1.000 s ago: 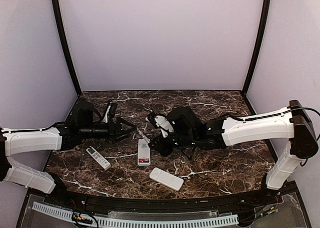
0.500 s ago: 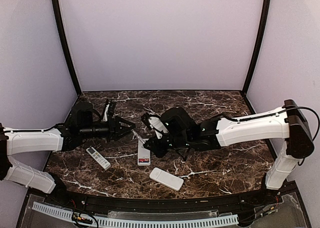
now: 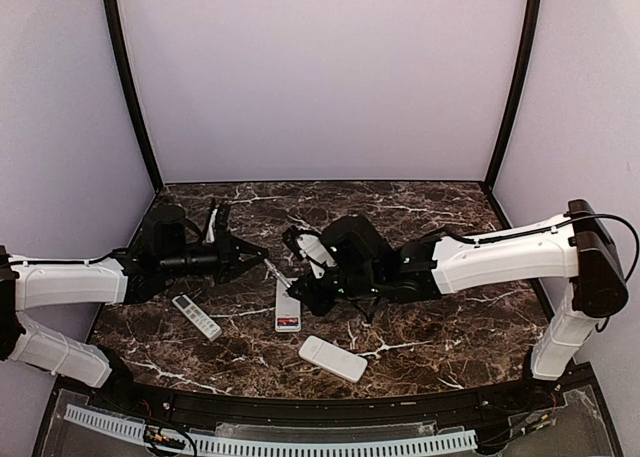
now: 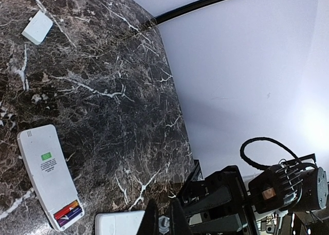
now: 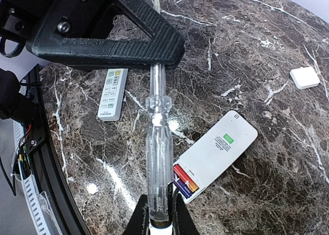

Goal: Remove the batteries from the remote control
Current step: Pick up the screwdriver from the center of the board, then pass from the right arm to the left, then pass from the left arm to the right

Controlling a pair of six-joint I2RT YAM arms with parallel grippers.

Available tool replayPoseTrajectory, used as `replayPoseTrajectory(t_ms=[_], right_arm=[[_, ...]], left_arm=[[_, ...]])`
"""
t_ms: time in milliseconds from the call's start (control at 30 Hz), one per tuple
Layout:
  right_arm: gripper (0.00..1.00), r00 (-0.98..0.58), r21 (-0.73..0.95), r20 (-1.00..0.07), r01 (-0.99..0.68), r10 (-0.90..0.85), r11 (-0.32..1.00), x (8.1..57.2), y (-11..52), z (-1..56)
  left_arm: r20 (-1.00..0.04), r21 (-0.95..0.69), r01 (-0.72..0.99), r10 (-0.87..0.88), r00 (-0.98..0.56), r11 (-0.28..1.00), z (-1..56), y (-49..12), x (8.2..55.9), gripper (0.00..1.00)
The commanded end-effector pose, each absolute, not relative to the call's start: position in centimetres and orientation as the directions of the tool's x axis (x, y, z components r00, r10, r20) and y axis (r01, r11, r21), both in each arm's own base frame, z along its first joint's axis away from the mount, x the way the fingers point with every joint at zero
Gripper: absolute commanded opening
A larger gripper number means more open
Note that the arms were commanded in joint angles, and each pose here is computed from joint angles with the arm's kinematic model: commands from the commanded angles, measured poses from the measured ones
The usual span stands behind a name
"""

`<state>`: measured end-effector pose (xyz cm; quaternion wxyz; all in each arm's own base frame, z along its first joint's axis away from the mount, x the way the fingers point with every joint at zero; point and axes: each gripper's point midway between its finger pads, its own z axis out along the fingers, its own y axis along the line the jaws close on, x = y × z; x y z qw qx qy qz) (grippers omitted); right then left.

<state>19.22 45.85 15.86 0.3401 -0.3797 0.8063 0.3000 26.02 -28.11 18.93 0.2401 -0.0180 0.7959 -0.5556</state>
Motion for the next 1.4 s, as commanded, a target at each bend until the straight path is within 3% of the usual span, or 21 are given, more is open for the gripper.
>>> replayPoseTrajectory(t_ms=[0,133,233,333,600,867,1367], right_arm=[[0.08,-0.466,0.211,-0.800,-0.808,-0.379,0.550,19.6,46.0,16.4],[0.63,-0.487,0.254,-0.827,-0.770,-0.282,0.585,20.1,45.1,18.1],[0.82,-0.522,0.329,-0.836,-0.723,-0.168,0.608,20.4,44.0,19.9],[0.87,-0.562,0.440,-0.827,-0.678,-0.029,0.588,20.6,43.0,22.1],[0.87,-0.630,0.670,-0.738,-0.642,0.242,0.373,20.9,42.3,26.7],[0.74,-0.663,0.700,-0.714,-0.683,0.226,0.209,20.3,45.6,29.2],[0.47,-0.663,0.683,-0.730,-0.716,0.167,0.147,19.2,48.5,29.6]], left_arm=[[-0.353,-0.900,0.230,-0.307,-0.884,0.371,18.8,-28.1,26.0,0.00],[-0.359,-0.909,0.235,-0.361,-0.861,0.345,20.0,-27.5,26.2,0.00],[-0.385,-0.909,0.263,-0.406,-0.829,0.325,21.7,-26.9,26.3,0.00],[-0.400,-0.911,0.290,-0.451,-0.798,0.295,23.3,-26.3,26.3,0.00],[-0.410,-0.909,0.383,-0.513,-0.754,0.164,28.1,-25.4,25.0,0.00],[-0.434,-0.890,0.438,-0.533,-0.726,0.128,30.1,-24.6,24.0,0.00],[-0.444,-0.879,0.464,-0.554,-0.705,0.113,30.7,-23.9,23.4,0.00]])
